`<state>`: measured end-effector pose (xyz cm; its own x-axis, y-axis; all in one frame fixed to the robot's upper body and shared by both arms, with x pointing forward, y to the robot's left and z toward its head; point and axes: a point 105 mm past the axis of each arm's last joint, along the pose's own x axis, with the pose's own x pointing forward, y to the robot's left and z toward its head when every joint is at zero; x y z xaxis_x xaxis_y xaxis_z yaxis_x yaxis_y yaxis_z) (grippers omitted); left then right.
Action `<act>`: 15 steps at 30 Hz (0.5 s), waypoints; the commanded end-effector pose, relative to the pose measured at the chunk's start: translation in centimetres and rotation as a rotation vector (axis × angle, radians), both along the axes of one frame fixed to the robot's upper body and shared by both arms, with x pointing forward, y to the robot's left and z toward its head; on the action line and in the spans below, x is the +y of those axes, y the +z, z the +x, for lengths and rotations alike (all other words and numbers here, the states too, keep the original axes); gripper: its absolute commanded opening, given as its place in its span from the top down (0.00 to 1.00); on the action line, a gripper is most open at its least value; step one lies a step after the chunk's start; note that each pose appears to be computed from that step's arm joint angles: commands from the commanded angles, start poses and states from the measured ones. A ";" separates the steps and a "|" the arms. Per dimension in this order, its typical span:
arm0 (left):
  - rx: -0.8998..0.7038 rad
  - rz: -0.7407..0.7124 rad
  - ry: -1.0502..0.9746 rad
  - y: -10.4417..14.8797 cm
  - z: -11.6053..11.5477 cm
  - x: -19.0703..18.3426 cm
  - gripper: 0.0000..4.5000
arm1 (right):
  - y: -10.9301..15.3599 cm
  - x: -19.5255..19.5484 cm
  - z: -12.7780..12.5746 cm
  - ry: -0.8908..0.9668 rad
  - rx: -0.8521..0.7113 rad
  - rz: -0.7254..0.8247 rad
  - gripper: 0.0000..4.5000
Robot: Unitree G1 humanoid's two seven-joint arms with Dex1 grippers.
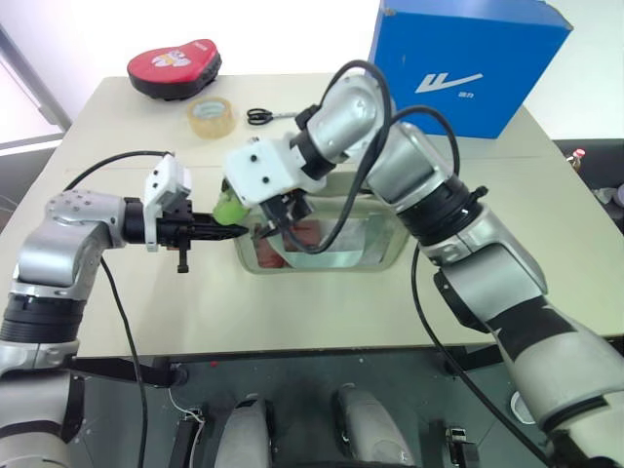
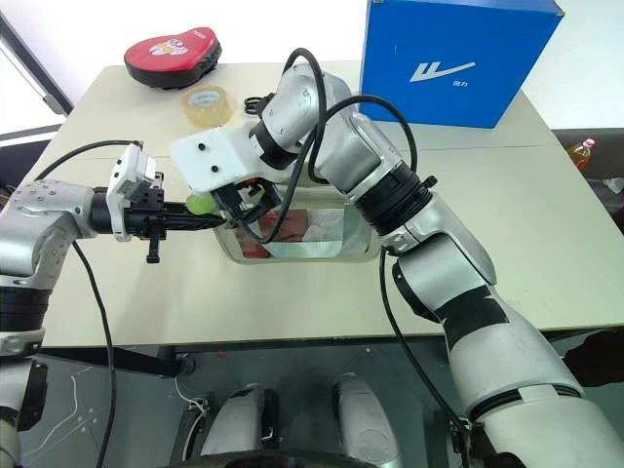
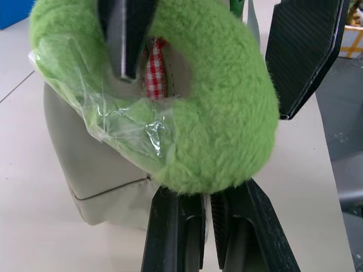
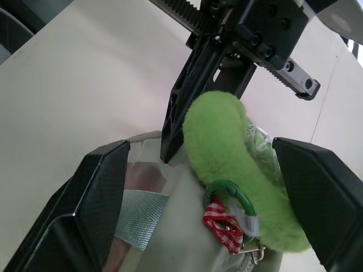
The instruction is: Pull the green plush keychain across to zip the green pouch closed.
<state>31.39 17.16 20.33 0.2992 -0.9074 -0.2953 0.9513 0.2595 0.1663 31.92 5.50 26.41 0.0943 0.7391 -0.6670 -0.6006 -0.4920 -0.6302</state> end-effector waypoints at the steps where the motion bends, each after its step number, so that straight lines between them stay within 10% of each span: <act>1: -0.034 0.007 -0.003 0.8 -0.1 0.0 1.00 | 1.3 0.6 -0.4 0.015 -0.050 0.006 0.14; 5: -0.034 0.007 -0.002 0.7 -0.1 0.0 1.00 | 1.2 0.8 -0.2 -0.005 -0.042 0.003 0.33; 11: -0.033 0.008 0.006 0.6 -0.1 0.1 1.00 | 1.2 0.8 -0.1 -0.022 -0.028 0.007 0.99; 15: -0.026 0.010 0.013 0.3 -0.1 0.2 1.00 | 1.8 0.7 -0.4 -0.030 0.011 0.032 0.99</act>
